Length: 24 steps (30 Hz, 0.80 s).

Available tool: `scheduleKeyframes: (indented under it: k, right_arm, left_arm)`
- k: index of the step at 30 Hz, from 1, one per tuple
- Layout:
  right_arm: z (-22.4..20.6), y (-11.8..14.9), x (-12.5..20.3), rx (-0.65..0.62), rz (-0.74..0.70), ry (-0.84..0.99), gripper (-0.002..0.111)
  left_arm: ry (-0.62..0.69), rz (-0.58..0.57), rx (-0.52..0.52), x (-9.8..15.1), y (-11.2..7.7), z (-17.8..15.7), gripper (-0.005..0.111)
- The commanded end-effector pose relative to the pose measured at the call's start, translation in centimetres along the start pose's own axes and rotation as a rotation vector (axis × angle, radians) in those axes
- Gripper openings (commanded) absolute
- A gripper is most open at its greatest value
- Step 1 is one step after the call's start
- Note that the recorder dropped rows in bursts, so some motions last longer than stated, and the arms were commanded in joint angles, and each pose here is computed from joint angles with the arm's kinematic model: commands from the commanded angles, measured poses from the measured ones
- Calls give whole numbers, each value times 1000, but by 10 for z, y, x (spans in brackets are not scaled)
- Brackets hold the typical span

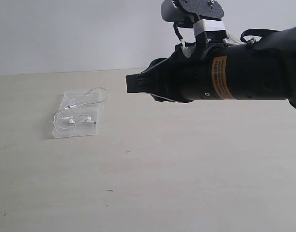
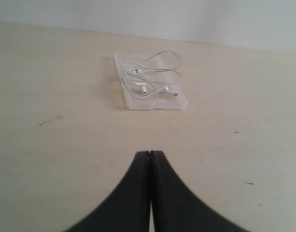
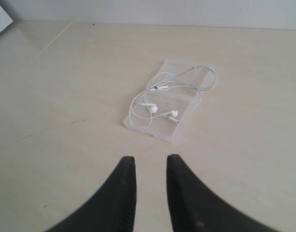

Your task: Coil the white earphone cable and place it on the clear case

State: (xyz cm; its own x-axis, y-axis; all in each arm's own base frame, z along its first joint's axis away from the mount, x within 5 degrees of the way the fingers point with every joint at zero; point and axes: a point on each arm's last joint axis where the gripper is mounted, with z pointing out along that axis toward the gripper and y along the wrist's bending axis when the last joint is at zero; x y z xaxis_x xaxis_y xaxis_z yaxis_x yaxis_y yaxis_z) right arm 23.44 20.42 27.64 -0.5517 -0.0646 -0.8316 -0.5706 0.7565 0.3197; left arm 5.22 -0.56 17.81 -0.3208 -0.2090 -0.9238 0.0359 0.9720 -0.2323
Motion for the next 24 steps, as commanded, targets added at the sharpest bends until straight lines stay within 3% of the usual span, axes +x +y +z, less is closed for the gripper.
scheduleKeyframes:
  k: [1,9,24]
  right_arm:
    - [1,-3,1,10,-4,4,23]
    - [1,-3,1,10,-4,4,23]
    - [1,-3,1,10,-4,4,23]
  left_arm:
    - [-13,24,0,-1,0,0,0]
    - [-39,-5,-122,-2,7,-1,0]
    - [-39,-5,-122,-2,7,-1,0]
